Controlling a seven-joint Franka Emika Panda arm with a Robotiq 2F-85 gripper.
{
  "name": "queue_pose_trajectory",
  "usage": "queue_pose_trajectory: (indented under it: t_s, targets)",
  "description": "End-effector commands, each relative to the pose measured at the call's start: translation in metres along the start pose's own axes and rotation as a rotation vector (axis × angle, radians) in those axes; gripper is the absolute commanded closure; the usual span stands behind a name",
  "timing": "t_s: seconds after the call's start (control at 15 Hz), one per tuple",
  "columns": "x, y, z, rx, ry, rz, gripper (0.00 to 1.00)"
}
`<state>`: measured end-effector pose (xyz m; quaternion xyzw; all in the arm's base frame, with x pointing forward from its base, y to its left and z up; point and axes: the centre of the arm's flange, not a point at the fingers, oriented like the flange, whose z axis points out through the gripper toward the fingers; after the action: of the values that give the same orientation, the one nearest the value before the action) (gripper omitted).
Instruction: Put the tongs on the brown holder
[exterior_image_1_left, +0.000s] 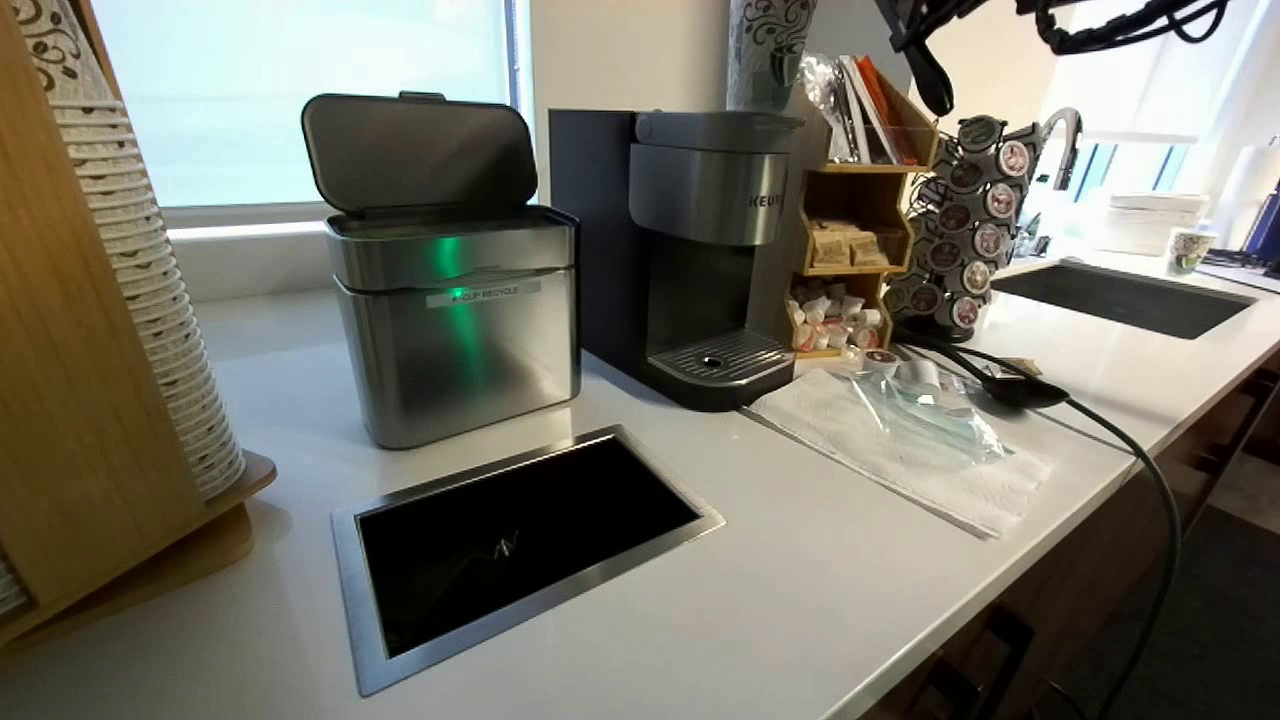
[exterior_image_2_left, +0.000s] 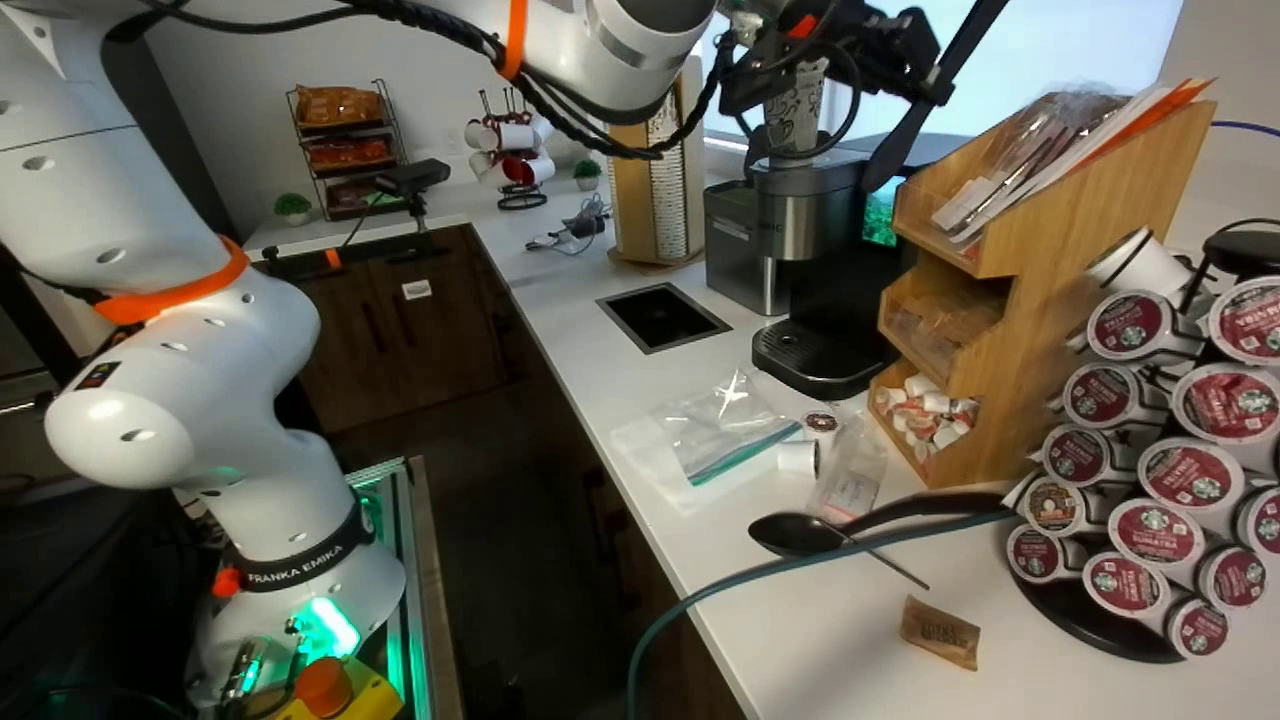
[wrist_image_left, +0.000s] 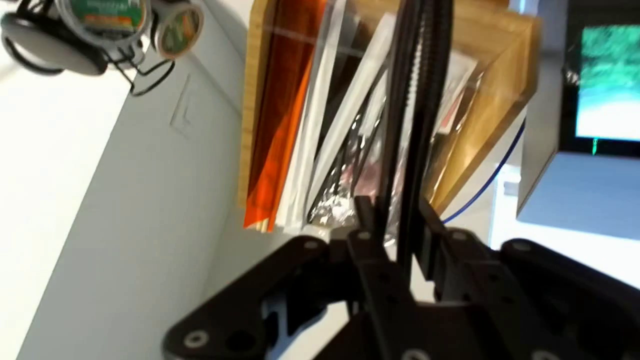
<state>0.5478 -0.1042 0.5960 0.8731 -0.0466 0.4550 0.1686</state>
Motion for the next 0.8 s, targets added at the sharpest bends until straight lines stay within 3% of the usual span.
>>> queue_pose_trajectory:
  t_s: [0.0, 0.07, 0.2, 0.27, 0.53, 0.73]
  targets:
    - [0.011, 0.008, 0.002, -0.014, 0.020, 0.021, 0.94]
    - [0.017, 0.013, 0.004, -0.022, 0.029, 0.028, 0.78]
    - [0.015, 0.013, 0.006, -0.020, 0.025, 0.027, 0.78]
    - [0.015, 0.010, 0.006, -0.017, 0.024, 0.024, 0.94]
    - [0.053, 0.005, 0.025, 0.054, 0.094, 0.077, 0.94]
    - [0.071, 0.008, 0.057, 0.067, 0.080, 0.170, 0.94]
